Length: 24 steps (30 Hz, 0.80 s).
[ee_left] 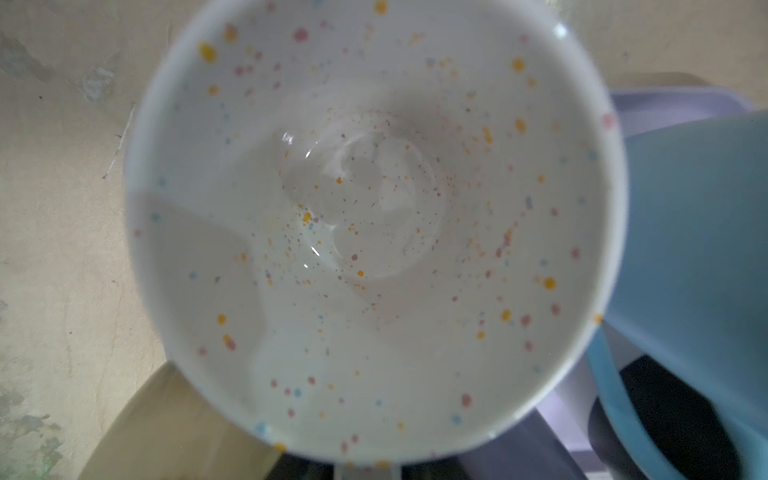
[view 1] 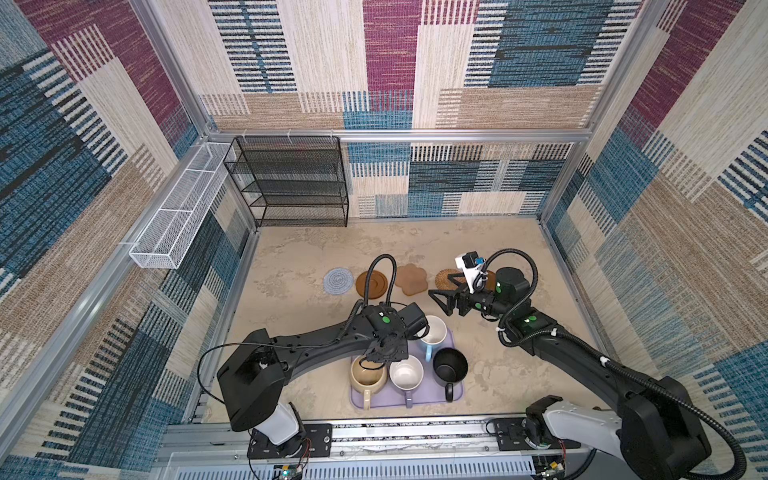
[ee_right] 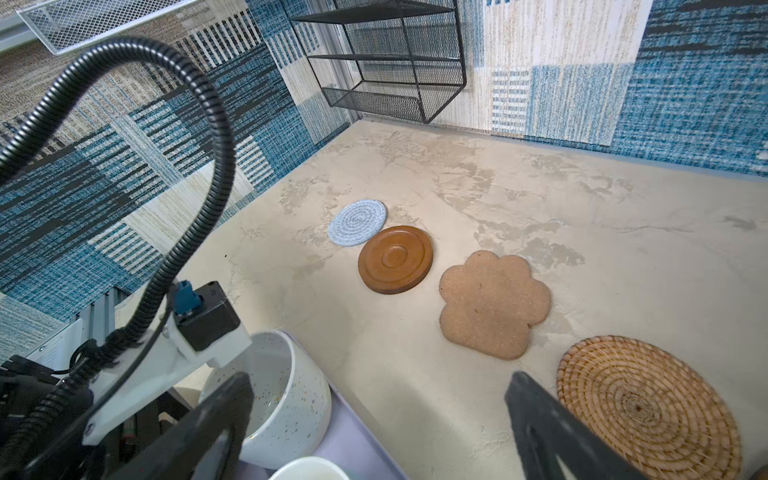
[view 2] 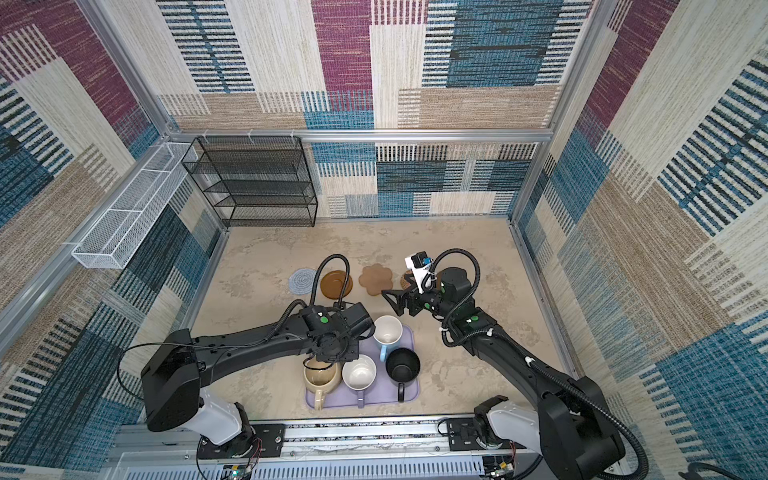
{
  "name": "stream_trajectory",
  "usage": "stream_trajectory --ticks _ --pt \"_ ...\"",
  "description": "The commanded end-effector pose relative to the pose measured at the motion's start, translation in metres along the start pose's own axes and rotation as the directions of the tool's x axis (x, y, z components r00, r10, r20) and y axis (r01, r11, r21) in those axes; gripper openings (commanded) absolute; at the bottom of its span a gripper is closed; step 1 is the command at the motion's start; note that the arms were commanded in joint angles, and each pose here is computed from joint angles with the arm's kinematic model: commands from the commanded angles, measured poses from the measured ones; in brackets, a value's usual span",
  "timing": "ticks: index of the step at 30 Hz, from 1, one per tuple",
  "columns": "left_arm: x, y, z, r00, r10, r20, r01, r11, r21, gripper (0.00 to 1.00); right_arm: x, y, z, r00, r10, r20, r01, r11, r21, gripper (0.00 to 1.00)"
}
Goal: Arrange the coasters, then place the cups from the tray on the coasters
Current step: 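Grasp the white speckled mug rim with left gripper and lift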
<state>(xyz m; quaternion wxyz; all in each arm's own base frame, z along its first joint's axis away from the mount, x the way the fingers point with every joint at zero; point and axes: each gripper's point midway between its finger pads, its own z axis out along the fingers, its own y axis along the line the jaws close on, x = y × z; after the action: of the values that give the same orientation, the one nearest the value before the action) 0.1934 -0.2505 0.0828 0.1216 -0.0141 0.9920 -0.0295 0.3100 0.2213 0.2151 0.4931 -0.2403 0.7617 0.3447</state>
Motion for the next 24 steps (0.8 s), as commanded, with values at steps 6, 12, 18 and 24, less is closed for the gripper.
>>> stream_trajectory --ticks 6,12,18,24 --pt "-0.009 0.003 0.002 0.999 -0.011 0.040 0.012 0.999 -0.035 0.19 -0.008 -0.002 0.000 0.999 -0.013 0.035 0.013 1.000 0.011 0.97" --pt "-0.014 0.005 -0.004 0.998 -0.012 0.067 0.014 0.999 -0.032 0.06 -0.007 -0.001 0.000 0.999 -0.010 0.034 0.009 1.000 0.010 0.97" --pt "-0.019 0.008 -0.013 0.994 0.000 0.105 0.002 1.000 -0.025 0.00 -0.007 0.008 0.002 1.000 -0.006 0.031 0.008 0.999 -0.051 0.97" --pt "-0.028 0.015 -0.026 0.986 0.029 0.162 -0.023 0.999 -0.035 0.00 -0.004 0.016 0.007 1.000 0.001 0.012 0.000 0.994 -0.109 0.97"
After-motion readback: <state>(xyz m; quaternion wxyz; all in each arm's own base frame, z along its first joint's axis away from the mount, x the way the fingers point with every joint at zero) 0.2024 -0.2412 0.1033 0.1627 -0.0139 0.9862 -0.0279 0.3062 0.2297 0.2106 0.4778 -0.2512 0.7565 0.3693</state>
